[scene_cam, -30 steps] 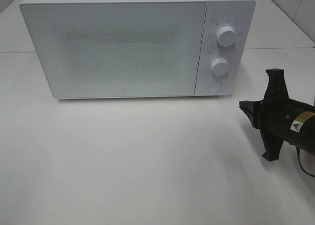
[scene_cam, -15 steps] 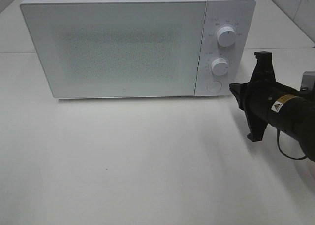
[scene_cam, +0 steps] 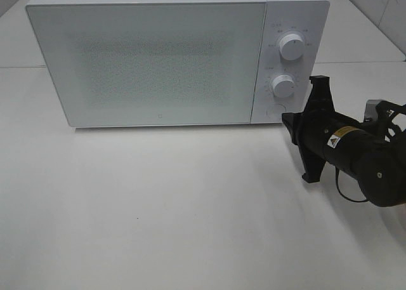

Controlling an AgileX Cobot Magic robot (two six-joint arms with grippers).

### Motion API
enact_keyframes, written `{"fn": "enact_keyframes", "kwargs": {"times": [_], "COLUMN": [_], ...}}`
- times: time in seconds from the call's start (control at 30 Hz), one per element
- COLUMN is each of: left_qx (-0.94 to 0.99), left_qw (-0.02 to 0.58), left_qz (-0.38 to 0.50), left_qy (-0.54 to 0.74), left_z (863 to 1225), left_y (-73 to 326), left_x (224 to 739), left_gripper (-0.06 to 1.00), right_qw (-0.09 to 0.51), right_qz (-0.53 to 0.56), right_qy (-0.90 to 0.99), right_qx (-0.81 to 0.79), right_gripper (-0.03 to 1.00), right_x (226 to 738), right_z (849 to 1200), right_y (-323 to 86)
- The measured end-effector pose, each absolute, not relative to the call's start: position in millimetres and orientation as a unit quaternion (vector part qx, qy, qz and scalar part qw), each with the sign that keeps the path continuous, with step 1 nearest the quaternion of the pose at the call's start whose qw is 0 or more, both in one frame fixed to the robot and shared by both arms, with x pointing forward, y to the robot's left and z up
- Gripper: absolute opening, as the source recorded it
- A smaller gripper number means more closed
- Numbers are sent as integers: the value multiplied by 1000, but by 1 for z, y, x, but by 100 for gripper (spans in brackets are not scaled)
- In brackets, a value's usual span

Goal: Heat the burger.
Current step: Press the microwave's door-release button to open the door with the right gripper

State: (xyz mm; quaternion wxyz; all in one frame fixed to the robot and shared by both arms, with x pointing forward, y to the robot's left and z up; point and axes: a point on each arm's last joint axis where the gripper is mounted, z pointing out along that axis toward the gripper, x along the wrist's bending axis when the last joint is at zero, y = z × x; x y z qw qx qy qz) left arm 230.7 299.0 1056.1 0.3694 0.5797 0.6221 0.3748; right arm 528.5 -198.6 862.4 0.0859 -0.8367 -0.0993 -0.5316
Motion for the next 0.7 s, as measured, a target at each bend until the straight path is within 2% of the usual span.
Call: {"fn": "enact_keyframes", "kwargs": {"times": [0.7], "left_qx": [580], "left_qw": [369], "left_qz": [375], "left_qy": [622], "left_z": [1056], "left_y": [299], "left_x": [231], "left_gripper": [99], "right_qw": [89], "right_qz": [-541], "right_qy": [-101], "right_qx": [-830], "right_gripper": [3], "right_x": [554], "right_z": [853], "right_y": [-189]}}
